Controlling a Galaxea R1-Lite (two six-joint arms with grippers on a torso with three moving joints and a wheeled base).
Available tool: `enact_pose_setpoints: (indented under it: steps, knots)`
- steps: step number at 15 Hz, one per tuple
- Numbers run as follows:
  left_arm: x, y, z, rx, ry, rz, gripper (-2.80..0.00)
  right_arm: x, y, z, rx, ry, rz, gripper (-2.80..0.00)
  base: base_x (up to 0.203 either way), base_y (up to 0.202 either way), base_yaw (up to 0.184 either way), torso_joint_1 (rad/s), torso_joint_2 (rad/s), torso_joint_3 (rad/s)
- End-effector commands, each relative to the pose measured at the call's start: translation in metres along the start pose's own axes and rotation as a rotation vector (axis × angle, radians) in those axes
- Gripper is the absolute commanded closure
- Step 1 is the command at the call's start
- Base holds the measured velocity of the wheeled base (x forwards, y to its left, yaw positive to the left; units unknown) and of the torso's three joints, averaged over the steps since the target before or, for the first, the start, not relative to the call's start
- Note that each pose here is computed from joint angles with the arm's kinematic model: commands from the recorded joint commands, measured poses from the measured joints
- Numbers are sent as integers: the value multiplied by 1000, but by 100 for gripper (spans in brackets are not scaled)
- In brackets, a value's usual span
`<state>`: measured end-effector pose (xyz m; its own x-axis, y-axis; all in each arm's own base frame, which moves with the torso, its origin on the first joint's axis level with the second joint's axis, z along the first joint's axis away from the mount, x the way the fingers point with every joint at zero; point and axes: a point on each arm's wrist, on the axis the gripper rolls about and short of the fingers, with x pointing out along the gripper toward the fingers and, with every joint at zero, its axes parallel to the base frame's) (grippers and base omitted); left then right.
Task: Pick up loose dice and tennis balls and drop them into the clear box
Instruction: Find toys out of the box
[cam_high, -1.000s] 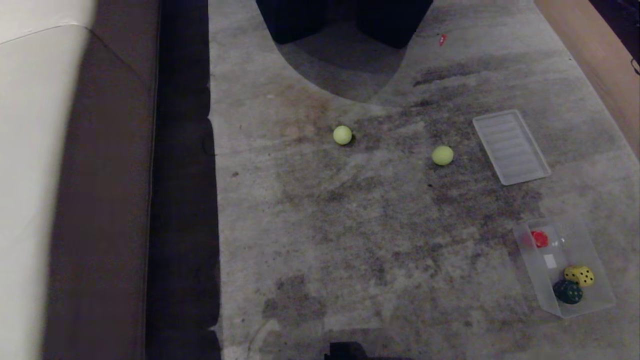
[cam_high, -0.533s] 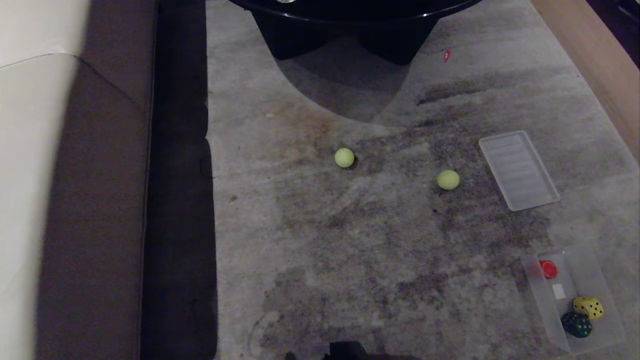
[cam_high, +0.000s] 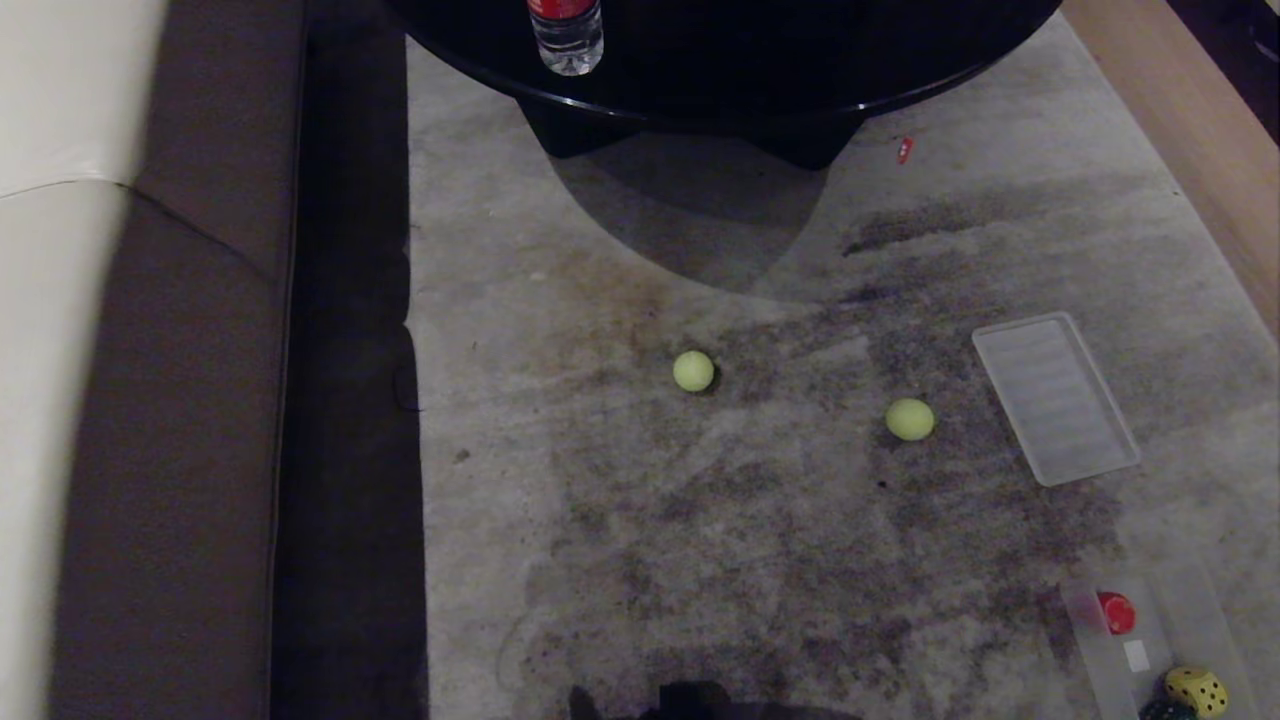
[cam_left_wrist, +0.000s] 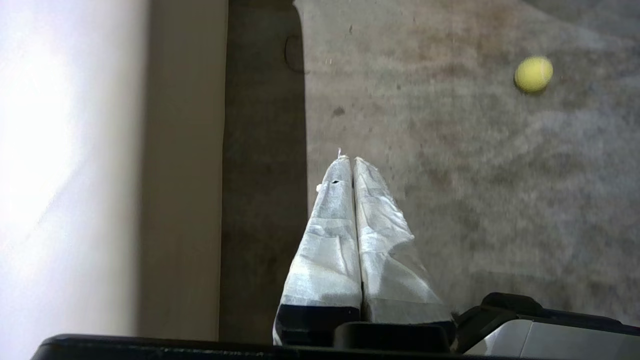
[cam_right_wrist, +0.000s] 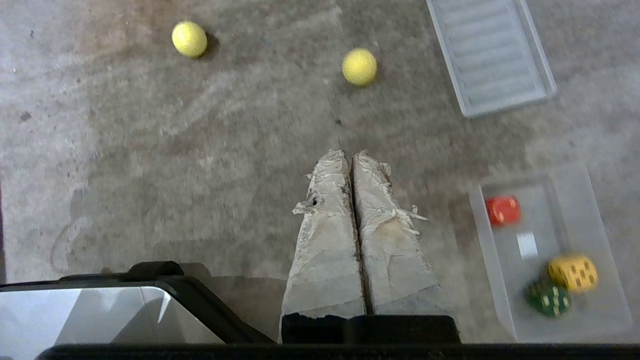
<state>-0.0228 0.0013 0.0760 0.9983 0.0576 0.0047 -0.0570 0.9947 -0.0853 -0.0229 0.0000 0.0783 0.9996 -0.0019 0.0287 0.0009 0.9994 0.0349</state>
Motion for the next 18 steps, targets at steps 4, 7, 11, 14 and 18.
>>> enact_pose_setpoints:
  steps: [4,7,11,14,18]
  knots:
    - [0,0,0,-11,2,4,0,1,0,-3,0,9,0,0,47,0,-1,0,0,2]
    - [0,0,0,-8,2,1,0,1,0,-3,2,10,0,0,0,0,0,0,0,0]
    - [0,0,0,2,3,1,0,1,0,-3,1,10,0,0,0,0,0,2,1,-20]
    - [0,0,0,-9,3,2,0,1,0,-3,2,10,0,0,0,0,0,0,7,-162]
    - [0,0,0,-5,3,1,0,1,0,-3,-1,10,2,0,0,0,0,4,2,-193]
